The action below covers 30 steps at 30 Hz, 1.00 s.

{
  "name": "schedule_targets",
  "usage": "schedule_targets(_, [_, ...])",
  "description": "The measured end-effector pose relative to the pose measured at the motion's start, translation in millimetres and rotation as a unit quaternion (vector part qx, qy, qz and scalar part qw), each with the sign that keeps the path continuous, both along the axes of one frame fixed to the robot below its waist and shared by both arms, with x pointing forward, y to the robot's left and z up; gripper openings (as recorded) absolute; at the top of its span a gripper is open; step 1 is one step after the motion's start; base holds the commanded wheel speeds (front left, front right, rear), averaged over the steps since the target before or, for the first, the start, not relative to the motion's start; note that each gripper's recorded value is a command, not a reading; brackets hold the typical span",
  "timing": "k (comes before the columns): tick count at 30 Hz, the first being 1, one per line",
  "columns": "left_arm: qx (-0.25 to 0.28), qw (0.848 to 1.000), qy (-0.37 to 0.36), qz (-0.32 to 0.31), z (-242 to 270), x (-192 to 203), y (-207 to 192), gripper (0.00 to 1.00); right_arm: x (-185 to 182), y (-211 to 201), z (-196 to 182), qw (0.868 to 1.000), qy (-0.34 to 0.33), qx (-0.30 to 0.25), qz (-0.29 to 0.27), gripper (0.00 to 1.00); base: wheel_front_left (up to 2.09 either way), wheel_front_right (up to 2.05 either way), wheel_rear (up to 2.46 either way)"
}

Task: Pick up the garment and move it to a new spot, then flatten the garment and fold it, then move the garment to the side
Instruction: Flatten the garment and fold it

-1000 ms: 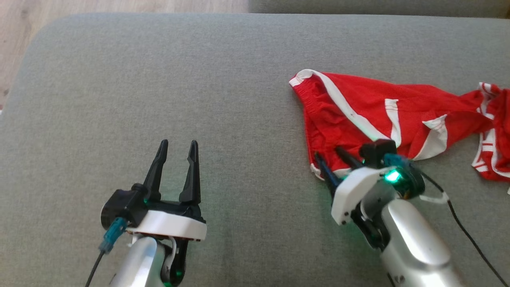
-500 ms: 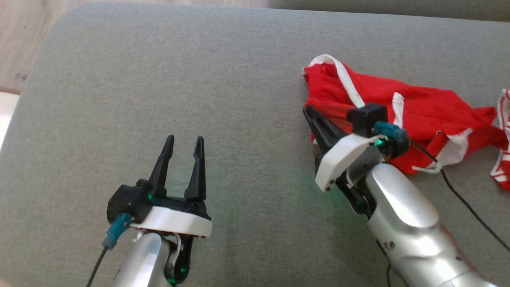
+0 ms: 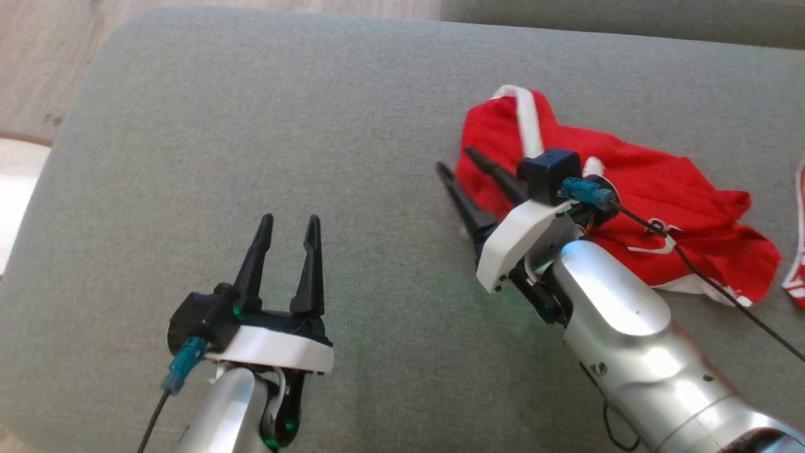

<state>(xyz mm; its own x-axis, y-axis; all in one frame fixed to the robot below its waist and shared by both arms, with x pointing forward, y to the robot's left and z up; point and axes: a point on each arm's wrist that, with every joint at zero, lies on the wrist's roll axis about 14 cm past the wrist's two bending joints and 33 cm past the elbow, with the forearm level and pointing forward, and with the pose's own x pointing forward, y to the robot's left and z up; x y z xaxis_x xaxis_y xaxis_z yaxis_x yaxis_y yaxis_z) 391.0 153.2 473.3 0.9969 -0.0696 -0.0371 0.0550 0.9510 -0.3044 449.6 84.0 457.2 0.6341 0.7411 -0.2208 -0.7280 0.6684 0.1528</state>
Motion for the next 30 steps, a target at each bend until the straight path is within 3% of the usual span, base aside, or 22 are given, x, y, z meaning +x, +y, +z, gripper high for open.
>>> schedule_targets(7, [-0.004,1.0,-0.005,-0.016,2.3,4.9,-12.5,1.0,6.9,-27.4,1.6,0.999,-0.005,-0.007,-0.038,1.0,0.0,0.0,0.0])
schedule_targets(12, [-0.005,0.999,-0.017,-0.032,9.0,10.7,-23.6,1.0,10.6,-61.8,11.5,0.995,-0.026,0.016,-0.095,1.0,0.0,0.0,0.0])
schedule_targets(23, [-0.011,0.997,-0.037,-0.071,20.8,20.5,-50.3,1.0,-2.8,-175.7,7.4,0.963,-0.067,0.008,-0.26,1.0,0.0,0.0,0.0])
schedule_targets(30, [-0.011,0.996,-0.029,-0.086,14.1,19.7,-59.6,1.0,-31.0,-201.9,-5.8,0.952,-0.043,0.018,-0.302,1.0,0.0,0.0,0.0])
